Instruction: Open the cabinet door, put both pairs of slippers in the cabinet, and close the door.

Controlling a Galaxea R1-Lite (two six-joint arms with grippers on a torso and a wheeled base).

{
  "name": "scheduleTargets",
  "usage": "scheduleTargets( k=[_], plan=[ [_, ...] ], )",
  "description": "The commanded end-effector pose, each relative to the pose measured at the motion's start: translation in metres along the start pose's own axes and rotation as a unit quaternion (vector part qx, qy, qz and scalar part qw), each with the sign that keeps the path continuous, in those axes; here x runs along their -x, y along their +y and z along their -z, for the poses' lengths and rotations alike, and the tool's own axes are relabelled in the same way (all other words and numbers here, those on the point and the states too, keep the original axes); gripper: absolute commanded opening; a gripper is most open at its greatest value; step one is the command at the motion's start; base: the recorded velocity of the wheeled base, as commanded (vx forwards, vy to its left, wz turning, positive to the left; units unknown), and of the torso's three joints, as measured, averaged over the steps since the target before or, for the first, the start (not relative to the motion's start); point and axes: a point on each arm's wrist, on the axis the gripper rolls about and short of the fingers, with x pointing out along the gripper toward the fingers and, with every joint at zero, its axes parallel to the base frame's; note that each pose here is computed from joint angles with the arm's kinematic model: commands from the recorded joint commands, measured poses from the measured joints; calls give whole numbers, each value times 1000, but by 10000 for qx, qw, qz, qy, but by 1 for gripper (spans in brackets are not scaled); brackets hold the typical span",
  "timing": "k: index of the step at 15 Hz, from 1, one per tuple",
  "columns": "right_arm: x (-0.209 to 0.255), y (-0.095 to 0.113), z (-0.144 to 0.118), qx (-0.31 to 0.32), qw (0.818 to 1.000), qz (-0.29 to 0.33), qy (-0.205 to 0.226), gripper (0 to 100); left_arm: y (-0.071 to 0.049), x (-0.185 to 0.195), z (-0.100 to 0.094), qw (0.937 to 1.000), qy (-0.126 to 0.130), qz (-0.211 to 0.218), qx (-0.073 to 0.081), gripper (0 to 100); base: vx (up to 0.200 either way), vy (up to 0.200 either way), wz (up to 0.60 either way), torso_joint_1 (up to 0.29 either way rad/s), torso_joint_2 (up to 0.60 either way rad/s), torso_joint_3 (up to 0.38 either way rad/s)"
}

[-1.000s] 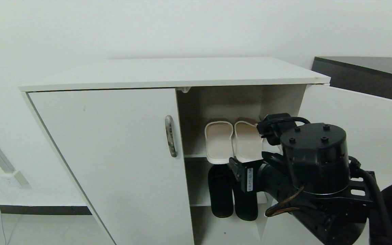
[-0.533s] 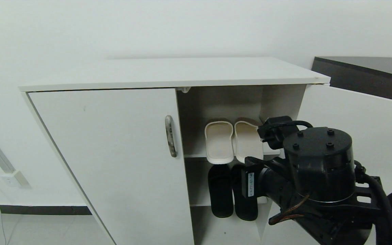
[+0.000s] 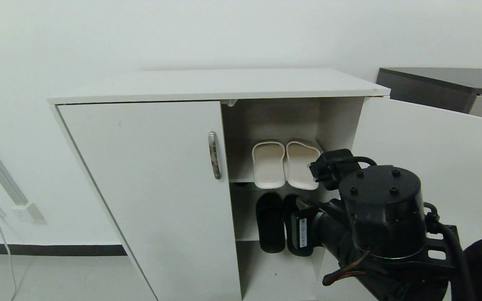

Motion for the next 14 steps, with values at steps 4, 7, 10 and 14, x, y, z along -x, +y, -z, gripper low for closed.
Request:
scheduleTargets(
  k=[4,7,10,14],
  plan=[
    [-5,1,7,76,9999,40,92,0,0,0,0,10000,3,-3,1,0,-200,0,0,0,5,1],
    [-5,1,7,81,9999,42,98,0,0,0,0,10000,3,-3,1,0,-200,0,0,6,1,2],
    [-6,2,9,87,9999,47,116,0,0,0,0,10000,3,-3,1,0,-200,0,0,5,7,-2],
    [-11,3,16,104,9999,50,127,0,0,0,0,10000,3,-3,1,0,-200,0,0,4,2,4]
  ],
)
